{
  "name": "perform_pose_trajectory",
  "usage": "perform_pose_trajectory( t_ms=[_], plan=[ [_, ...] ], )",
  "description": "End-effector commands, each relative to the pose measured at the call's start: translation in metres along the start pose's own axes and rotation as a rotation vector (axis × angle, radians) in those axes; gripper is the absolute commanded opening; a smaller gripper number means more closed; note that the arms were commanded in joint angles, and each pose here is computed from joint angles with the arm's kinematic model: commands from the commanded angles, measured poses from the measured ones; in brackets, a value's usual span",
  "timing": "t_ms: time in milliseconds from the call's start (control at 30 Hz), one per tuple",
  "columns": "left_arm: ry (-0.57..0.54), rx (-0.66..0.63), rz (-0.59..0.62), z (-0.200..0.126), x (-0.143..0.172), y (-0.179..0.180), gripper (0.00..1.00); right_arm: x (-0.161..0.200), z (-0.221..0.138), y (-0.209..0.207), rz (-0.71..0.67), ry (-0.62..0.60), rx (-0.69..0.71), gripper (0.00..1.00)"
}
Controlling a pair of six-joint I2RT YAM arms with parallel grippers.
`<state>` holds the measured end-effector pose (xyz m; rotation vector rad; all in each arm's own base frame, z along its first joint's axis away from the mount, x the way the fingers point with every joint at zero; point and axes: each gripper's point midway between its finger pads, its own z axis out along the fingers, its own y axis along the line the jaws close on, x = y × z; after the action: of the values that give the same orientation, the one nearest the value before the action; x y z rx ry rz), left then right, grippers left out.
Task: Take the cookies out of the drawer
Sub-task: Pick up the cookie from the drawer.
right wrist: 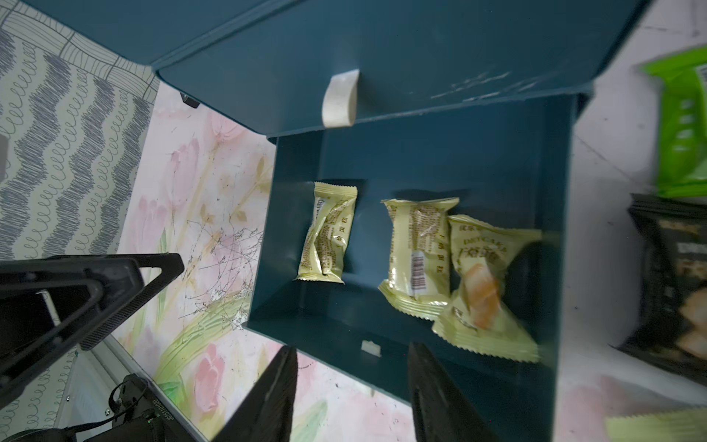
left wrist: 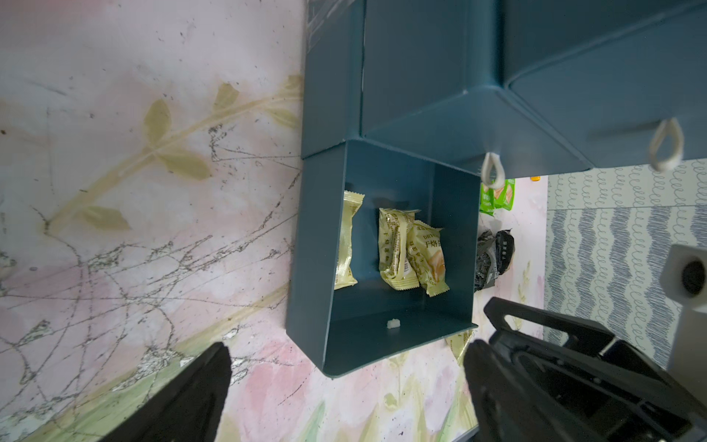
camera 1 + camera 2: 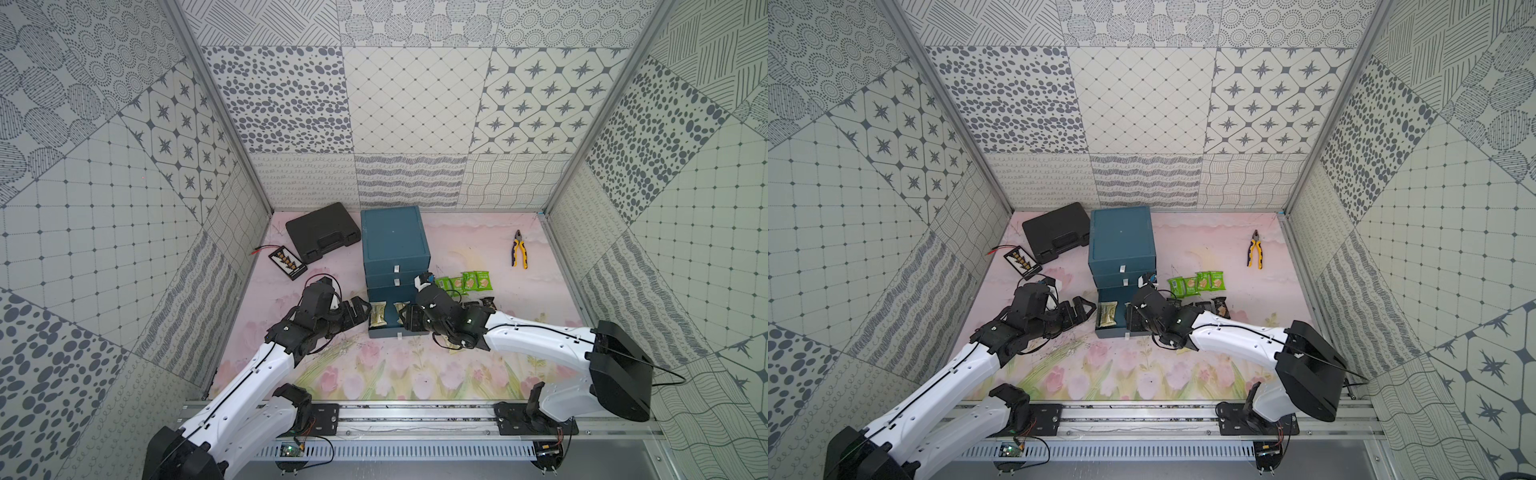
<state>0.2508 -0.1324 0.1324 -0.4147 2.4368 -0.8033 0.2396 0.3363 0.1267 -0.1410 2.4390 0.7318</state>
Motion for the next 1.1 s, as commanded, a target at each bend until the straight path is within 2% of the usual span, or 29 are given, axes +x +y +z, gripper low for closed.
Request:
perform_pose_trajectory(
  t_ms=[0,367,967,1067],
  plan=[
    [0.040,0.102,-0.023,0.007,0.004,-0.013,0.99,-0.008,0.015,0.025,0.011,-0.016,-0.066,0.52],
    [0.036,0.167,-0.088,0.006,0.013,-0.007,0.99,0.007,0.062,0.035,0.039,0.056,-0.073,0.52],
    [-0.020,0.137,-0.034,-0.022,0.009,-0.007,0.99,0.019,0.112,0.029,0.046,0.109,0.001,0.52],
    [-0.023,0.134,-0.027,-0.025,0.010,-0.007,0.99,0.022,0.117,0.025,0.046,0.114,0.015,0.49]
  ],
)
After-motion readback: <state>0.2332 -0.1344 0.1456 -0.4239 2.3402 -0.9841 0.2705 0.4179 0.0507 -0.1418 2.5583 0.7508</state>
